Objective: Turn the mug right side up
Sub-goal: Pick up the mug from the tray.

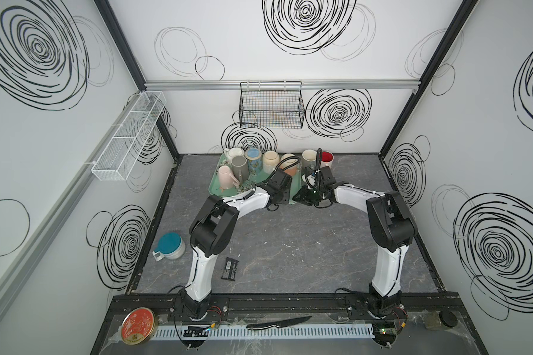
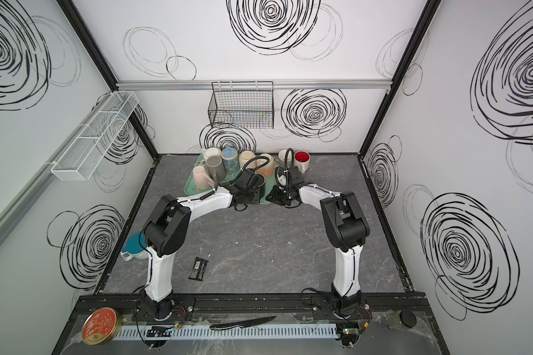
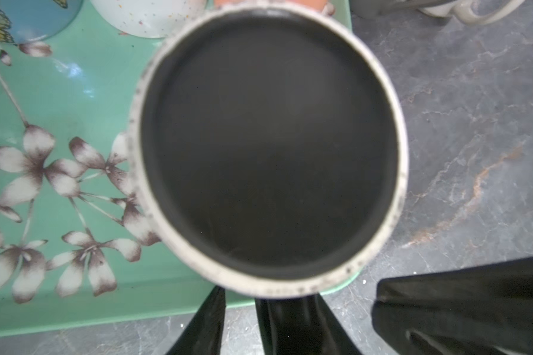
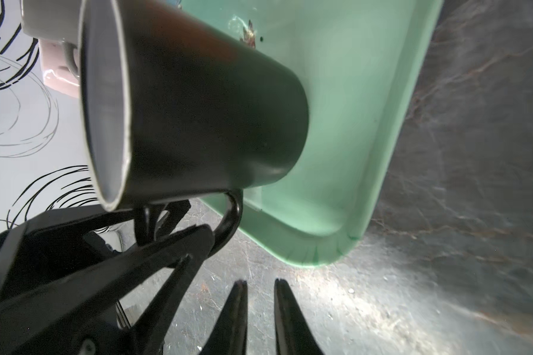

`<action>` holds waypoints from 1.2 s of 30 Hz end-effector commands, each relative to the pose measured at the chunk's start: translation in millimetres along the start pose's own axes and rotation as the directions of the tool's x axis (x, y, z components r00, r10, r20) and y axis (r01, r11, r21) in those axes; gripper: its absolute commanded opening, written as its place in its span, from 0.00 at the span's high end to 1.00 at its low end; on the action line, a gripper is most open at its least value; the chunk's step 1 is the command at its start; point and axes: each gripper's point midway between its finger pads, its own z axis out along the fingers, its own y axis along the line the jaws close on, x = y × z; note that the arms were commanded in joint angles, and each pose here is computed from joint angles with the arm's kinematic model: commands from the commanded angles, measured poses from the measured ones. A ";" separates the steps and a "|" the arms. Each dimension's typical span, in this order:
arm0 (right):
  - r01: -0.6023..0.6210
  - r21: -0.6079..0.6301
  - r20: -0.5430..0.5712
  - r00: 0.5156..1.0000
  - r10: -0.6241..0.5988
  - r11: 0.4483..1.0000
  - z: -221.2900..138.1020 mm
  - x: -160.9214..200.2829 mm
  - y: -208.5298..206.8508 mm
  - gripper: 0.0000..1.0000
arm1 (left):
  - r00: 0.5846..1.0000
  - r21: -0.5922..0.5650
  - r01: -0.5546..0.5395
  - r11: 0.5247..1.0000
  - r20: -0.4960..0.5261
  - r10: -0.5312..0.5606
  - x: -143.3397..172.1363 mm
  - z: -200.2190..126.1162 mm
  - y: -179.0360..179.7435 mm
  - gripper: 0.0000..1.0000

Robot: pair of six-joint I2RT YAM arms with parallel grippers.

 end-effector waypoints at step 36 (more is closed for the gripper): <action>-0.032 -0.196 0.257 0.963 0.082 0.980 -64.8 -25.9 51.3 0.79 | 0.904 0.435 0.065 0.898 0.356 -0.238 -91.3 -109.4 -1.6 1.00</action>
